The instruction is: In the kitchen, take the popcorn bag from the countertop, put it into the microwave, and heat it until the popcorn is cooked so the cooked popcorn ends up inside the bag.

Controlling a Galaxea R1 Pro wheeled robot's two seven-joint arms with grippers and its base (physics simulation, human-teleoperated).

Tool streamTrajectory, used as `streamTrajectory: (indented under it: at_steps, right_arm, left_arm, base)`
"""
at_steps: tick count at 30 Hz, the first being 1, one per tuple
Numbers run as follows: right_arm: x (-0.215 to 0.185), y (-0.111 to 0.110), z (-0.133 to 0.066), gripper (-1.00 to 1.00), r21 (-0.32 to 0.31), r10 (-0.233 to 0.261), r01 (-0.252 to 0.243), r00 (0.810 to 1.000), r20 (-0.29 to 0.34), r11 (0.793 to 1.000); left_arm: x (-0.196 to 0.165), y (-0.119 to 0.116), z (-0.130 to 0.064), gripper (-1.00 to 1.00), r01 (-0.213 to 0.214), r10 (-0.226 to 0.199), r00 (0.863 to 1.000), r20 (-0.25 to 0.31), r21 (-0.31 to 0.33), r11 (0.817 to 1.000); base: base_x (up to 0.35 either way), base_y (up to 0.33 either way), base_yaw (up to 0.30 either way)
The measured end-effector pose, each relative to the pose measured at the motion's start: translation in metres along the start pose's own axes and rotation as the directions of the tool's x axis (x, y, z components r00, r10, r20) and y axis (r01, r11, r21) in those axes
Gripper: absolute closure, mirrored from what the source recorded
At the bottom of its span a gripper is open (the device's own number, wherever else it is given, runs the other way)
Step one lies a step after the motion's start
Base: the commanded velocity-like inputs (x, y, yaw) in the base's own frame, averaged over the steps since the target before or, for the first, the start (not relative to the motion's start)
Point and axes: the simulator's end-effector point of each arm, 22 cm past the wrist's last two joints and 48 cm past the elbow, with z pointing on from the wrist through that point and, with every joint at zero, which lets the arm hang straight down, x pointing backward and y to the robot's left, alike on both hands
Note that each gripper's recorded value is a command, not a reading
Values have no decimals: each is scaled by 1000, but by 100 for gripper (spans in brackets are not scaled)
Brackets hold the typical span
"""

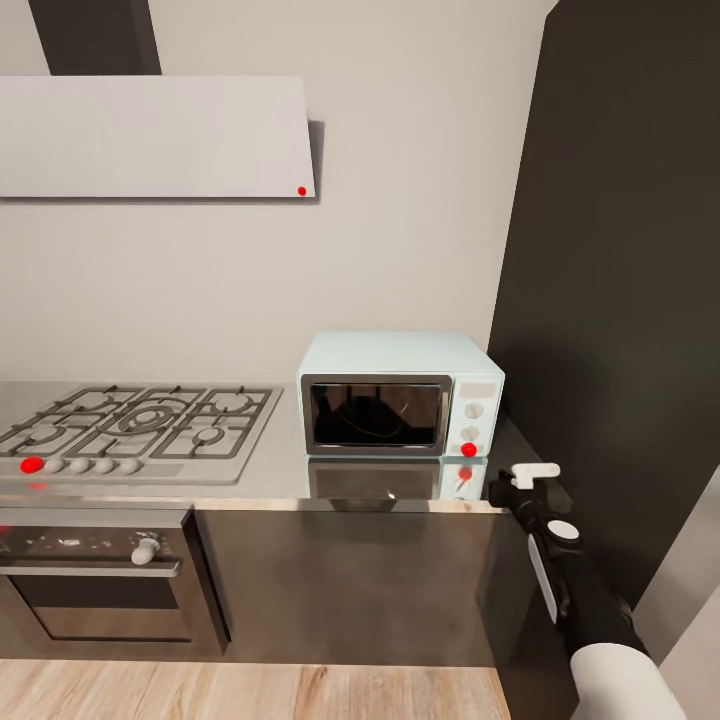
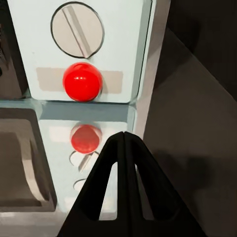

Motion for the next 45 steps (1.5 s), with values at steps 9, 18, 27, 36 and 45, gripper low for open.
streamTrajectory:
  at_steps: [9, 18, 27, 36, 45]
  right_arm:
    - [-1, 8, 0, 100, -9, 20, -20, 1000, 4, 1000]
    - [-3, 10, 0, 100, -16, 20, -20, 1000, 11, 1000]
    - [-1, 12, 0, 100, -15, 21, -21, 1000, 9, 1000]
    - [-5, 45, 0, 100, -61, 51, -50, 999, 18, 997]
    - [-5, 46, -1, 100, -61, 53, -52, 998, 18, 997]
  left_arm:
    - [0, -1, 0, -100, 0, 0, 1000, 0, 1, 1000]
    - [0, -1, 0, -100, -1, 1, 1000, 0, 1, 1000]
    - [0, 0, 0, -100, 0, 0, 1000, 0, 0, 1000]
    - [0, 0, 0, -100, 0, 0, 1000, 0, 0, 1000]
    - [0, 0, 0, -100, -1, 1, 1000, 1, 1, 1000]
  base:
    - [1, 0, 0]
    - [152, 0, 0]
    - [30, 0, 0]
    - [0, 0, 0]
    - [168, 0, 0]
